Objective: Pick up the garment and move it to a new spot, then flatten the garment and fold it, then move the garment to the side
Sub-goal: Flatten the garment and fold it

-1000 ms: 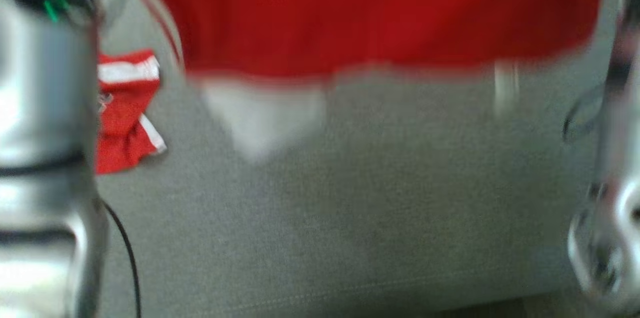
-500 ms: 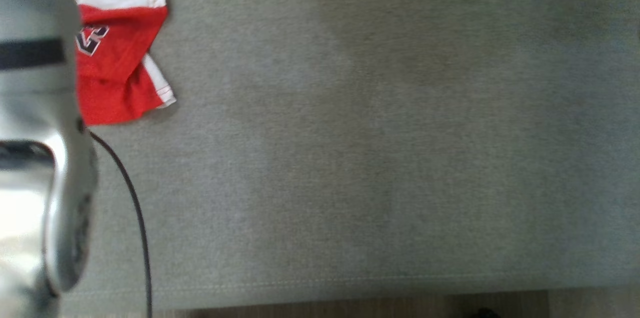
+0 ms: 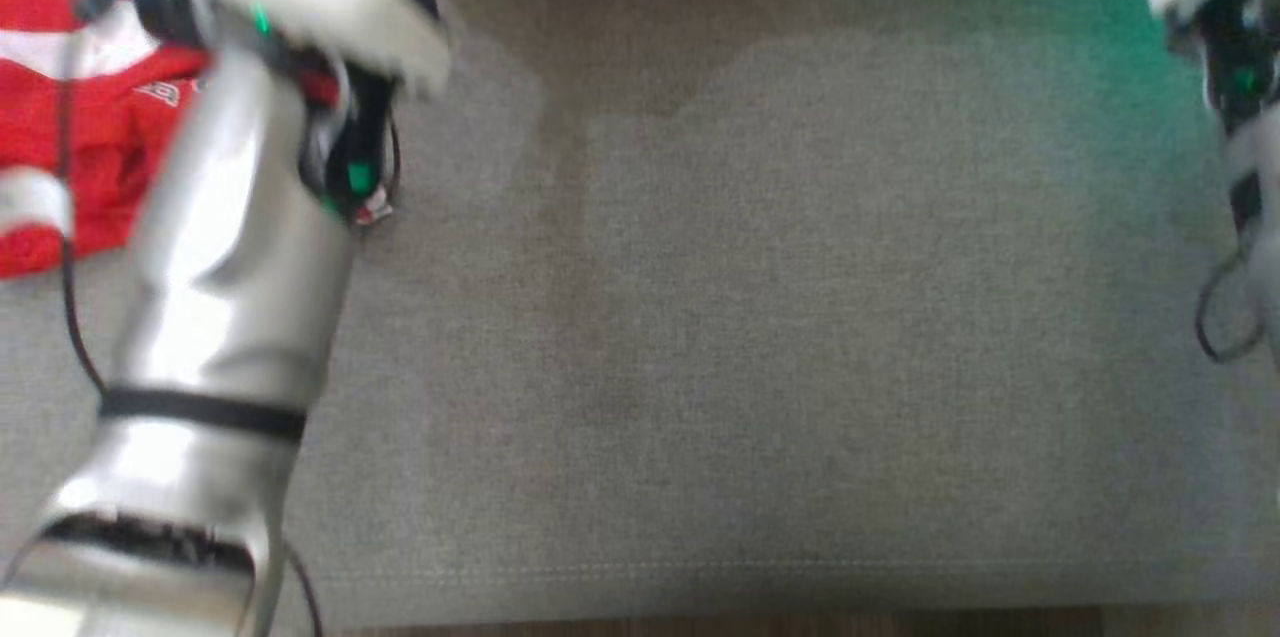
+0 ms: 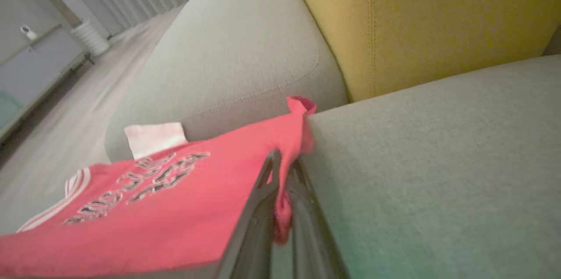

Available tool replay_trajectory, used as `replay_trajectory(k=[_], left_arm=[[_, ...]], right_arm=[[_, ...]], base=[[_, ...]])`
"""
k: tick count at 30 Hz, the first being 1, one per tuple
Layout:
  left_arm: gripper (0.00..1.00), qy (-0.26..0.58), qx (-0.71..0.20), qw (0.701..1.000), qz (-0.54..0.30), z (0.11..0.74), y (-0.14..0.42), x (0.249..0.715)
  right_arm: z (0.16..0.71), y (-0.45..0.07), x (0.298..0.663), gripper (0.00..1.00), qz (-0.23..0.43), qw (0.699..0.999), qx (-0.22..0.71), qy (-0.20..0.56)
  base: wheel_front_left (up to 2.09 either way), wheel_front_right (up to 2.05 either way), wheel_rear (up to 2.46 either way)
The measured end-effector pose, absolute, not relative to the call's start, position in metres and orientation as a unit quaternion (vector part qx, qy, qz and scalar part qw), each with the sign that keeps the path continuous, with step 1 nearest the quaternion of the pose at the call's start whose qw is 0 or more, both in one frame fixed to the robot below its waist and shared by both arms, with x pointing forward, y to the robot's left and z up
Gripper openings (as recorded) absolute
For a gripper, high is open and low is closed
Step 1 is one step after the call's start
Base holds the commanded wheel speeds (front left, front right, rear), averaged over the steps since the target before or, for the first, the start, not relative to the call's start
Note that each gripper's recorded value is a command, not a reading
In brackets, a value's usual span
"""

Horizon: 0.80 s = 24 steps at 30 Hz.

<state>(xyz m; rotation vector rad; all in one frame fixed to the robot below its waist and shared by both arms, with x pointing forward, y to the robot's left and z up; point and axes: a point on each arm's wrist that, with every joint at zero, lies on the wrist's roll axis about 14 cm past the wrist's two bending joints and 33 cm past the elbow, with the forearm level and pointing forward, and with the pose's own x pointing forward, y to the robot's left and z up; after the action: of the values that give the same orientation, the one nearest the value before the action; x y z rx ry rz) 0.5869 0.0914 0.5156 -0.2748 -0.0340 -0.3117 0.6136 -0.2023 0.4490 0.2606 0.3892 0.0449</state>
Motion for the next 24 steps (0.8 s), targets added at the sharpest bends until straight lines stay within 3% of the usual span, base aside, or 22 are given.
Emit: replay_trajectory(k=[14,24], left_arm=[[0.00,0.110,-0.067,0.960,-0.250,0.466,0.081,0.469],[0.00,0.156,-0.056,0.934,-0.318,0.471,0.072,0.407]], right_arm=[[0.428,-0.242,0.518,0.00,0.060,0.952,-0.029,0.300],[0.417,-0.247,0.470,0.00,0.073,0.933,-0.035,0.351]], base=[[0.00,0.00,0.00],[0.00,0.00,0.00]])
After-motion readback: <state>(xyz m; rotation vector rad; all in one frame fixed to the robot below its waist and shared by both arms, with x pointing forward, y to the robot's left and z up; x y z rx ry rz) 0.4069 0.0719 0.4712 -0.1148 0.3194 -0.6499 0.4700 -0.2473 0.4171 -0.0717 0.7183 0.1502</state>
